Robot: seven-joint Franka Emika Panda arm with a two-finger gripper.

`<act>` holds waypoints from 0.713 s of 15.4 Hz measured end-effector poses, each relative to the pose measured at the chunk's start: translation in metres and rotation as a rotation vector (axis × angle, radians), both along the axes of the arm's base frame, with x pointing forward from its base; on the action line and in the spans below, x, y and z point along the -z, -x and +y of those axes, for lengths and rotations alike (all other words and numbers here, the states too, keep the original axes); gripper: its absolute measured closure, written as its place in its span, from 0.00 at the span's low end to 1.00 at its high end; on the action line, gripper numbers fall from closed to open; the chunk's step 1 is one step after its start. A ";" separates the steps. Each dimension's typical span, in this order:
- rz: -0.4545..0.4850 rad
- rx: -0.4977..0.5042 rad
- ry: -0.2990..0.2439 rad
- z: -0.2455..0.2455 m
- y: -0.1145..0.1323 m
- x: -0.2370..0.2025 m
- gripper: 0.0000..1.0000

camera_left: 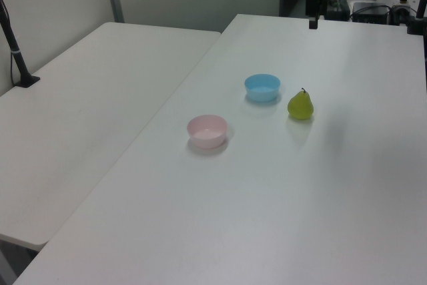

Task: Place the pear in the bowl
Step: 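Lower the open gripper over the green pear and close on it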

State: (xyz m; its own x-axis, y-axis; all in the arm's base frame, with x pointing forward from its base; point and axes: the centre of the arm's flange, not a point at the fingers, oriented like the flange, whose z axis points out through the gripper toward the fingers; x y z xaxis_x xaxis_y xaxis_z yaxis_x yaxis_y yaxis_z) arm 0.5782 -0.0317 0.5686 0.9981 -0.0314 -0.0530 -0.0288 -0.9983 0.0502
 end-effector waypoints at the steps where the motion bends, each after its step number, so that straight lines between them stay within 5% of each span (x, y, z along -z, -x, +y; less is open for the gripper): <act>1: 0.007 -0.007 0.000 0.004 -0.001 0.004 0.00; 7: 0.051 -0.119 0.014 0.054 -0.025 0.095 0.00; 11: 0.087 -0.223 0.111 0.082 -0.037 0.186 0.00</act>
